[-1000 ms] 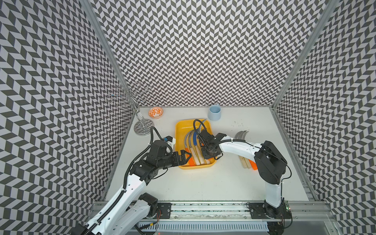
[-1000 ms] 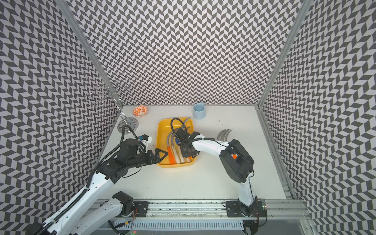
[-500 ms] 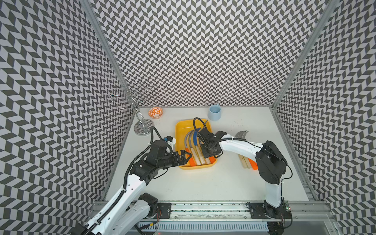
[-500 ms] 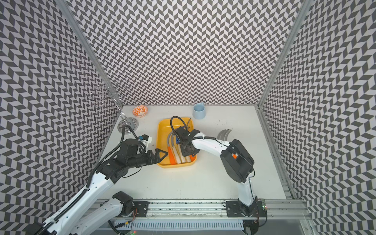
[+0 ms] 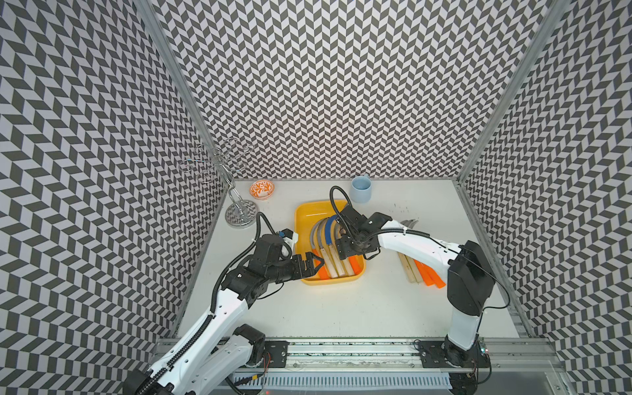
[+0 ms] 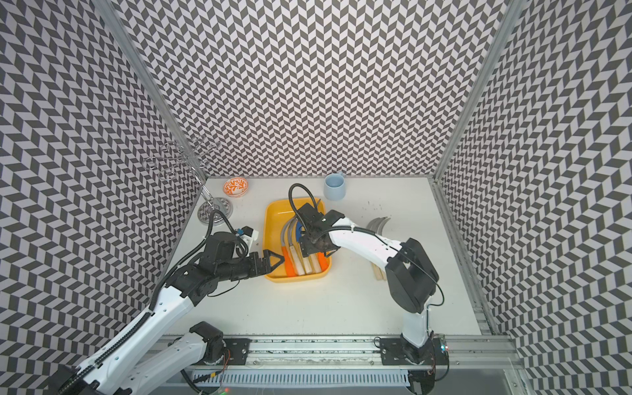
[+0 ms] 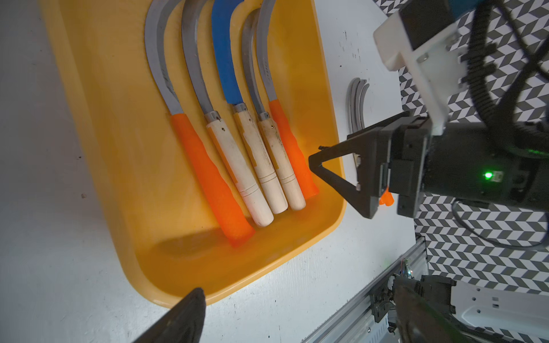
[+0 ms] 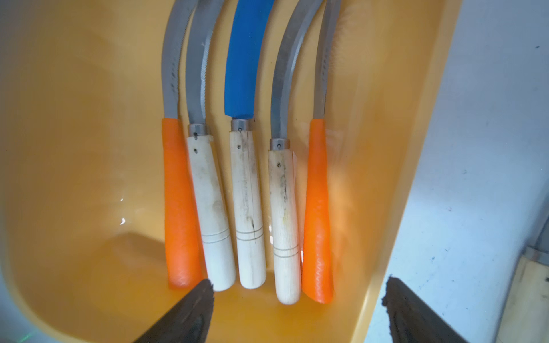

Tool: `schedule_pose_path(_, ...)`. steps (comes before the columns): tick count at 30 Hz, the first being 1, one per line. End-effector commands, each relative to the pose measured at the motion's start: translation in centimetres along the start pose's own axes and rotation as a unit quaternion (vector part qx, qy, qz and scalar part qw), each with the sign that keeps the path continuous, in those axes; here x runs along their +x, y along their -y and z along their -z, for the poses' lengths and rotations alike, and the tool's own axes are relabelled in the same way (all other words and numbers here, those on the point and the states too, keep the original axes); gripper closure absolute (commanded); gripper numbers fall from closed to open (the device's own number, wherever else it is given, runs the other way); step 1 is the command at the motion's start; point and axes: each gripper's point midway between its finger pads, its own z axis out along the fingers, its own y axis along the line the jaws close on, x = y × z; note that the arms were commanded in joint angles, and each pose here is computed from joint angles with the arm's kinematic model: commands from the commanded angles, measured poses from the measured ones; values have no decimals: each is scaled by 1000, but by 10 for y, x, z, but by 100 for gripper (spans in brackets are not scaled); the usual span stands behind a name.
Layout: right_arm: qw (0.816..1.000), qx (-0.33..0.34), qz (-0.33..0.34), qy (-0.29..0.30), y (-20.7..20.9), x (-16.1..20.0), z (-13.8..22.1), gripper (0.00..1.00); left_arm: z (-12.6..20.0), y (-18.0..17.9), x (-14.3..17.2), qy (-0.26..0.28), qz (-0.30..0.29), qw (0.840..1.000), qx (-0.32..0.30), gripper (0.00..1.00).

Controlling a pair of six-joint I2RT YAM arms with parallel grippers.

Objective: Put small sickles into storage boxes
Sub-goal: Place the sickle in the storage box, then pick up the sickle at the center of the board.

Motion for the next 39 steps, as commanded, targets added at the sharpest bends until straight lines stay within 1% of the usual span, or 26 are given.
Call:
schedule_pose_path(1,1000,-12,-17,18,7,-5,25,0,3,19,-12,15,-7,999,33,0)
schedule_pose_path(9,998,-6,-46,29,40,5,44,0,-9,36,-6,1,-12,999,50,0)
schedule_pose_path(18,995,2,-92,23,84,38,45,1,-26,59,7,-22,-24,997,64,0)
schedule_pose_path(25,992,10,-126,4,112,71,29,0,-40,77,23,-46,-39,996,68,0)
schedule_pose_path(28,991,9,-133,-4,117,82,21,0,-44,82,30,-53,-43,995,70,0)
schedule_pose_path(32,988,40,-149,-13,133,93,11,0,-45,85,36,-58,-43,995,72,0)
schedule_pose_path(39,983,56,-172,-34,153,111,-10,0,-47,85,41,-66,-51,994,72,0)
